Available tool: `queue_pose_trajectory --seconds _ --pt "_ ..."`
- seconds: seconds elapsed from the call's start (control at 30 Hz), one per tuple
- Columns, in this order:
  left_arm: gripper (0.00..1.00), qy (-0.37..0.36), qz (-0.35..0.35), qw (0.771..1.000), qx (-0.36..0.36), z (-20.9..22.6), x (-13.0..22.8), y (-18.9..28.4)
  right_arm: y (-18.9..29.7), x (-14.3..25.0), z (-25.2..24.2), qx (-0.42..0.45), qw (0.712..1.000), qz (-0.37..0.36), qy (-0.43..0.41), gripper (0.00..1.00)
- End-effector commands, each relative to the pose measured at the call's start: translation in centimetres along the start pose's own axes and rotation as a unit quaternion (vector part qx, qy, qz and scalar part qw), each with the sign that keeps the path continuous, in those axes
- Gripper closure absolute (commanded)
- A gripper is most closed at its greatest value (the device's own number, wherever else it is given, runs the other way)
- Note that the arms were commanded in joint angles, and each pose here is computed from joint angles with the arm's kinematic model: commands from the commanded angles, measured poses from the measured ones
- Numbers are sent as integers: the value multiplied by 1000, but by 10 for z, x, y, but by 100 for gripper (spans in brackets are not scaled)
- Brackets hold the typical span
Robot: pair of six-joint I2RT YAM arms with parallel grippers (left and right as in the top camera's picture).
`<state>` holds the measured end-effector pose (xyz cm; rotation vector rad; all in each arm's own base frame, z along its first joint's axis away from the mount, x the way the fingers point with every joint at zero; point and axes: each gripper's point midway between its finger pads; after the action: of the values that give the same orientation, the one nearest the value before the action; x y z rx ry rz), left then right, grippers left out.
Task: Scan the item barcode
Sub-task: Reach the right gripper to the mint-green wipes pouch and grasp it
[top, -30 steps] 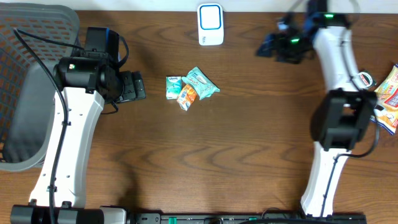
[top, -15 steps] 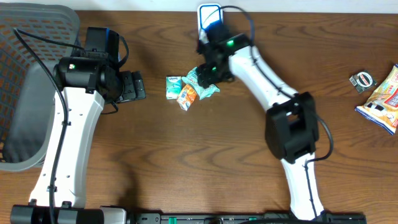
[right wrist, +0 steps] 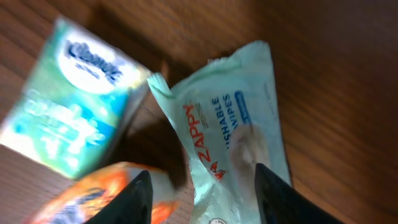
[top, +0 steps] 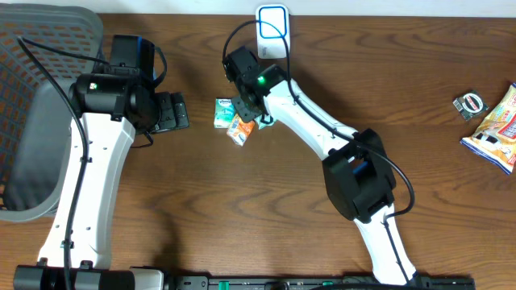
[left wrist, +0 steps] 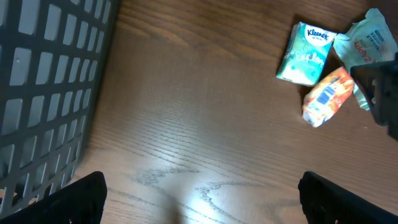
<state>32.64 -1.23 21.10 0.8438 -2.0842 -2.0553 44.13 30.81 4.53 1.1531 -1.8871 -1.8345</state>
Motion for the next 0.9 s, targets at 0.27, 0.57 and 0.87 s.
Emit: queue_pose_trajectory --seconds 0.27,0.57,0.87 --pt "2 -5 0 1000 -7 3 -1 -1 -15 40 -23 77 996 52 -2 71" --pt "2 -5 0 1000 -7 3 -1 -1 27 57 -56 151 984 88 -19 77" --pt "2 -5 0 1000 -7 3 -1 -1 35 18 -37 122 992 8 -24 37"
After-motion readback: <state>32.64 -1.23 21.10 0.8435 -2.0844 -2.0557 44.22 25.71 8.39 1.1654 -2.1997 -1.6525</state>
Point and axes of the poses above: each gripper's point midway between its finger pads, its own y axis back along the fingers, its own z axis along the line the jaws close on, x = y × z, and after that the axes turned 14 degrees about y, right-handed
